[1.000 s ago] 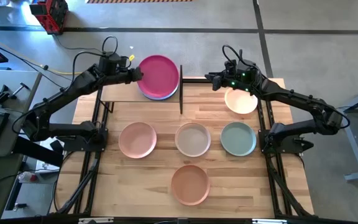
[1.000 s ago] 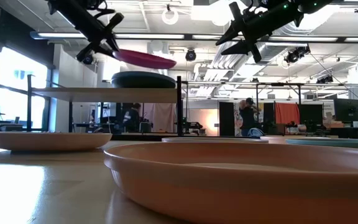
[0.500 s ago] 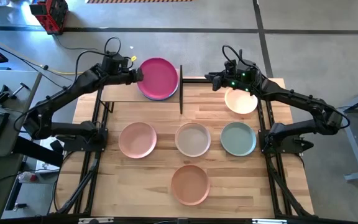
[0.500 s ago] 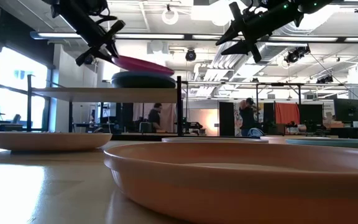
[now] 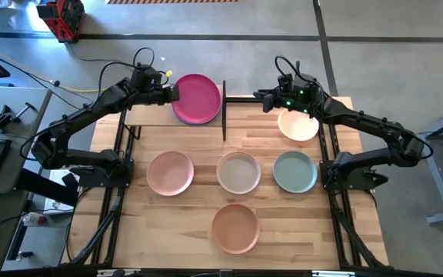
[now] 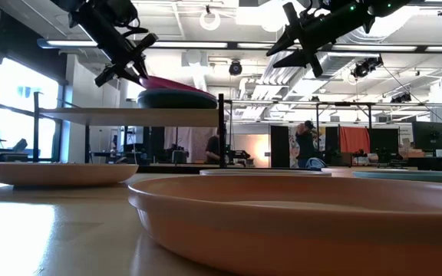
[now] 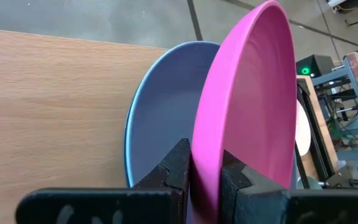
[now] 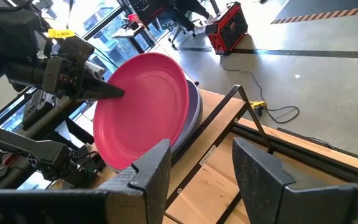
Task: Place and stack plates onto a shelf
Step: Stack the pink plate on top of the blue plate on the shelf
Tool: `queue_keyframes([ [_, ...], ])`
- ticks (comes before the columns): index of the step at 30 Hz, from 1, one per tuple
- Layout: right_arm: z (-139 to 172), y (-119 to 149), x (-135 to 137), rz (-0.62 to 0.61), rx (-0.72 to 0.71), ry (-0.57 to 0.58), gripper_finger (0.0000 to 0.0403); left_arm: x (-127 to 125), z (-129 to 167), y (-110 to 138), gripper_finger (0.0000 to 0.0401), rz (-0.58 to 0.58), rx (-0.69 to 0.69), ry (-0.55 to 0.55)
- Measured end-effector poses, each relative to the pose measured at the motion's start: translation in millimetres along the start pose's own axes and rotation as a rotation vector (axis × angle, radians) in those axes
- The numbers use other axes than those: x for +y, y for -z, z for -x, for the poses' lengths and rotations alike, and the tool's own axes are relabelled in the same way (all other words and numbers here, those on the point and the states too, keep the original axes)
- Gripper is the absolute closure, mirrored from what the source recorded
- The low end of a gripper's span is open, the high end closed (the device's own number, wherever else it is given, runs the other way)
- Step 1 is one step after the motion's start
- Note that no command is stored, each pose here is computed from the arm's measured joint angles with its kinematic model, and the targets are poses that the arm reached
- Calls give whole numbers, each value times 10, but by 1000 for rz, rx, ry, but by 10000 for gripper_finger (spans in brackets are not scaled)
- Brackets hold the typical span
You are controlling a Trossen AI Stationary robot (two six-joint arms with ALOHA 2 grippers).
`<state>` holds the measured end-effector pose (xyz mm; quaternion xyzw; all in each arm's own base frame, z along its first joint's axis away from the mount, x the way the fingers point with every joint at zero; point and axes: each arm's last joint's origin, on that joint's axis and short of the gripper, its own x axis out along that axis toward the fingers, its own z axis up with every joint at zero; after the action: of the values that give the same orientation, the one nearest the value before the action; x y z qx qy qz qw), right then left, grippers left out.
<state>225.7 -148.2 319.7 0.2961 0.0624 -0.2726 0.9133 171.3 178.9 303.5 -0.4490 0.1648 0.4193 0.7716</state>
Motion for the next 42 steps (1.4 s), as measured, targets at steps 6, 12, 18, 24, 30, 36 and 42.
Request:
queue_keyframes([
  [6, 0, 0, 0, 12, 0, 0, 249, -1, 0, 1, 375, -42, 3, 4],
  [12, -2, 21, -13, 13, 21, 13, 249, -11, 0, 10, 375, -46, 32, 39],
  [18, -1, 42, -19, 11, 41, 22, 249, -14, 0, 12, 363, -45, 38, 46],
  [24, -1, 42, -19, 11, 42, 22, 249, -32, 1, -6, 318, -39, 23, 67],
  [30, -1, 42, -19, 11, 42, 22, 249, -32, 1, -13, 277, -3, 13, 63],
  [36, -1, 44, -18, 12, 45, 18, 249, -23, 6, -2, 268, -18, 27, 59],
  [42, -1, 47, -13, 11, 55, 1, 249, 5, 25, 17, 270, -26, 54, 45],
])
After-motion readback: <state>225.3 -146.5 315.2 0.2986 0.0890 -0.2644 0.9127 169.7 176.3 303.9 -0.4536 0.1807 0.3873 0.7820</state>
